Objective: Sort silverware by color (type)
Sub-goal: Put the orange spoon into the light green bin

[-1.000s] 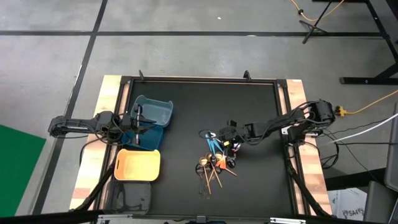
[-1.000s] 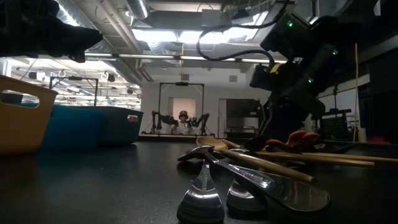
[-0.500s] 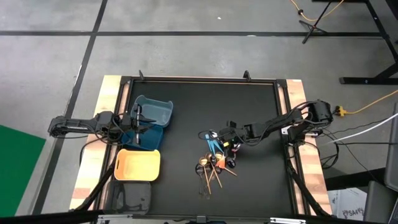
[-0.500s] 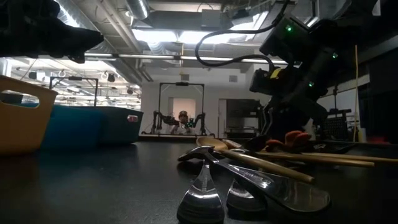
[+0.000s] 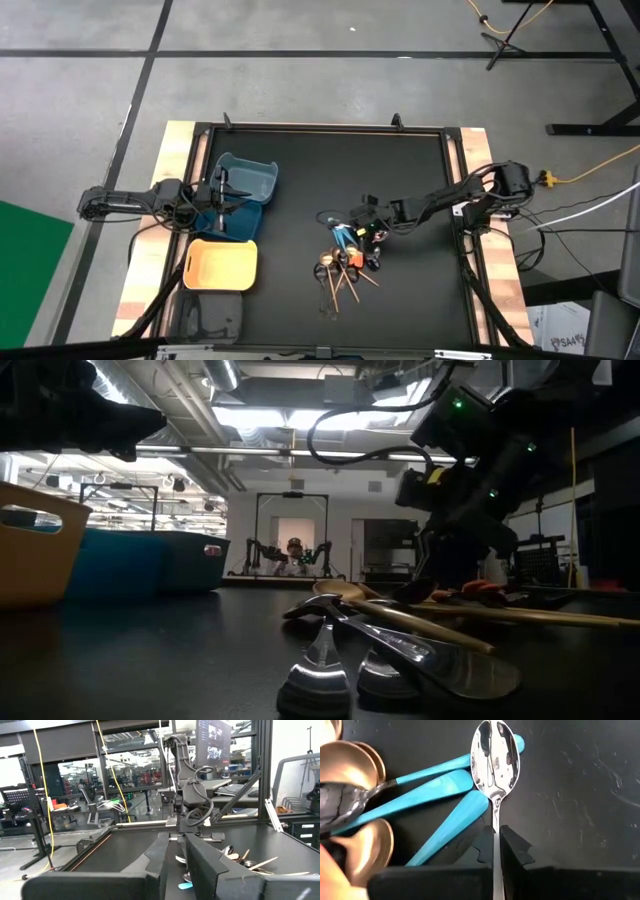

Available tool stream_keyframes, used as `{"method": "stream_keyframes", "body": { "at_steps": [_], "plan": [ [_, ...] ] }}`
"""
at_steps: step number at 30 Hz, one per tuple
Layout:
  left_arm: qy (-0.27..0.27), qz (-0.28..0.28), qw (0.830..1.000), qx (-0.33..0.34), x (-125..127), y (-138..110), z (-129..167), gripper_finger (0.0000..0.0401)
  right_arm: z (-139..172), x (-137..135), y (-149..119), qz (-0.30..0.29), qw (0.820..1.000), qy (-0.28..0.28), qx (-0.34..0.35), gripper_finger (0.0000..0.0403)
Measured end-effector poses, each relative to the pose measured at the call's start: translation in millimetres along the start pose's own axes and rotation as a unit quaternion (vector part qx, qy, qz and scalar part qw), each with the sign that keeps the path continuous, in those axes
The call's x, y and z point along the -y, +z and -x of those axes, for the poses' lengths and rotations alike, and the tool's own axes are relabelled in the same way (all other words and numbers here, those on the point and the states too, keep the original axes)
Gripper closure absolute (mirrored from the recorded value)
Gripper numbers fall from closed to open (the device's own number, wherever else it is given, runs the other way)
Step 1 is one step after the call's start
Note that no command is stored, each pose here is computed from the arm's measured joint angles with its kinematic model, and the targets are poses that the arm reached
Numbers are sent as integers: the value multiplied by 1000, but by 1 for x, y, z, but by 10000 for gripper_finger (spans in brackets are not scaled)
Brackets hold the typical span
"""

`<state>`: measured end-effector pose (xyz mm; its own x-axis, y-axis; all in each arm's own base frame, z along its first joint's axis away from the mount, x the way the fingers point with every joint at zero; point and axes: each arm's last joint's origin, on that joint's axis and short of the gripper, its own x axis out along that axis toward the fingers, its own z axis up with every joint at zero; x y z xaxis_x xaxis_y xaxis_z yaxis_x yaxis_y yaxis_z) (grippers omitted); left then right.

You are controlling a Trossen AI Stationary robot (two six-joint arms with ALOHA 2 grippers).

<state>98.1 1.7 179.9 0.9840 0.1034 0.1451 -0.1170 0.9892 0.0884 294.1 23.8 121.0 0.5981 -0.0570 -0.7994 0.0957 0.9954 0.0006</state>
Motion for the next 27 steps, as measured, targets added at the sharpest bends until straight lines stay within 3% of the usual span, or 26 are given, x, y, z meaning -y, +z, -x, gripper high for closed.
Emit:
{"method": "stream_keyframes", "body": {
  "at_steps": [11, 22, 27],
  "plan": [
    [3, 57, 998, 40, -1, 8, 0, 341, 11, -4, 45, 29, 998, -23, 44, 401],
    [14, 62, 997, 53, -2, 10, 1, 341, 35, 4, 108, 51, 988, -39, 139, 402],
    [20, 120, 991, 53, -2, 10, 1, 341, 47, 18, 132, 38, 982, -61, 175, 402]
  ]
}}
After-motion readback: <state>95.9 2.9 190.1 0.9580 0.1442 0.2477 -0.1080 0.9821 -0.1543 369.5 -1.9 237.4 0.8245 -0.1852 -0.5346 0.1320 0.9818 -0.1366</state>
